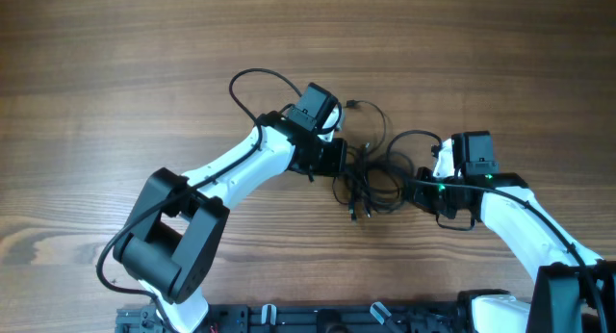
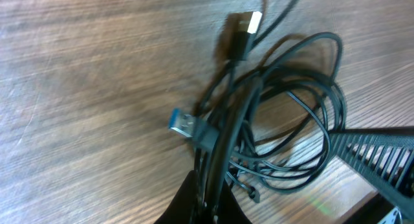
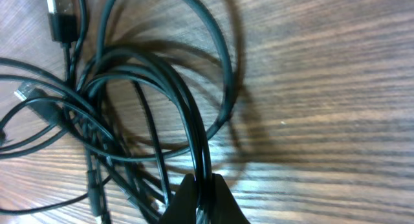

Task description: Untangle cables

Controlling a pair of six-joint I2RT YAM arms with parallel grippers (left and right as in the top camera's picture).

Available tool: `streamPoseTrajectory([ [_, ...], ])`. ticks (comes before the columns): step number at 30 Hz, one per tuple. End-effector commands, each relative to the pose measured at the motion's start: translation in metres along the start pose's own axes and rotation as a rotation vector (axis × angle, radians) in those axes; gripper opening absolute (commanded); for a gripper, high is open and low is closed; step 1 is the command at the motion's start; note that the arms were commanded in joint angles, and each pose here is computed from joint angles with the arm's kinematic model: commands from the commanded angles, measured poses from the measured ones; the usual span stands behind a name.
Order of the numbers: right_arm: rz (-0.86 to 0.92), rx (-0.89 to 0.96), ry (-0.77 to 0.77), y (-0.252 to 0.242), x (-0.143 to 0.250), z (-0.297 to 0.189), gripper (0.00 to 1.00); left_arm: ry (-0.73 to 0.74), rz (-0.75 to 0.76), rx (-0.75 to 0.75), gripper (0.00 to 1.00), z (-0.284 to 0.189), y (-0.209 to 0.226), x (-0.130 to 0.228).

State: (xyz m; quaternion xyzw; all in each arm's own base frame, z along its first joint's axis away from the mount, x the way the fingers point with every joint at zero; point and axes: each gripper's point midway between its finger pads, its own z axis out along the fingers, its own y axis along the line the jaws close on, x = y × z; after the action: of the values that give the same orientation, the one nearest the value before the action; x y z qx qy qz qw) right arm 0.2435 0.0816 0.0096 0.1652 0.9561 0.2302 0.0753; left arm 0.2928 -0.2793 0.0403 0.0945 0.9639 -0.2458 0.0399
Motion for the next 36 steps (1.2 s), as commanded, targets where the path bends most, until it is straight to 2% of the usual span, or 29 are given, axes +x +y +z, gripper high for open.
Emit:
streamPoseTrajectory([
  [1, 0.041, 0.146, -0.039, -0.028, -0.003, 0.001, 0.04, -0.047, -0.063, -0.013, 0.04, -0.028, 0.02, -0.015],
  [7, 0.113, 0.201, -0.097, -0.039, -0.013, -0.001, 0.04, -0.272, -0.235, 0.005, 0.04, -0.131, 0.072, -0.049],
  [13, 0.126, 0.226, -0.127, -0.043, -0.018, -0.003, 0.04, -0.499, -0.345, 0.16, 0.04, -0.23, 0.103, -0.059],
  [20, 0.141, 0.224, -0.134, -0.042, -0.019, -0.003, 0.04, -0.579, -0.436, 0.201, 0.04, -0.264, 0.135, -0.056],
  [21, 0.118, 0.184, -0.126, -0.035, -0.02, -0.001, 0.04, -0.573, -0.44, 0.201, 0.04, -0.263, 0.135, -0.055],
  [23, -0.035, -0.01, -0.093, 0.002, -0.021, 0.002, 0.04, -0.548, -0.44, 0.203, 0.08, -0.258, 0.131, -0.052],
  [24, -0.092, -0.109, -0.081, 0.021, -0.021, 0.001, 0.04, -0.537, -0.434, 0.204, 0.11, -0.256, 0.128, -0.051],
  [26, -0.232, -0.392, -0.059, 0.072, -0.017, -0.013, 0.04, -0.514, -0.421, 0.21, 0.26, -0.25, 0.12, -0.049],
  [28, -0.409, -0.749, -0.051, 0.129, -0.01, -0.05, 0.04, -0.491, -0.398, 0.217, 0.35, -0.243, 0.11, -0.049],
  [30, -0.514, -0.972, -0.045, 0.162, -0.007, -0.088, 0.04, -0.457, -0.374, 0.226, 0.42, -0.234, 0.098, -0.048],
  [36, -0.562, -1.096, -0.156, 0.197, -0.028, -0.137, 0.05, -0.336, -0.334, 0.23, 0.51, -0.196, 0.076, -0.044],
])
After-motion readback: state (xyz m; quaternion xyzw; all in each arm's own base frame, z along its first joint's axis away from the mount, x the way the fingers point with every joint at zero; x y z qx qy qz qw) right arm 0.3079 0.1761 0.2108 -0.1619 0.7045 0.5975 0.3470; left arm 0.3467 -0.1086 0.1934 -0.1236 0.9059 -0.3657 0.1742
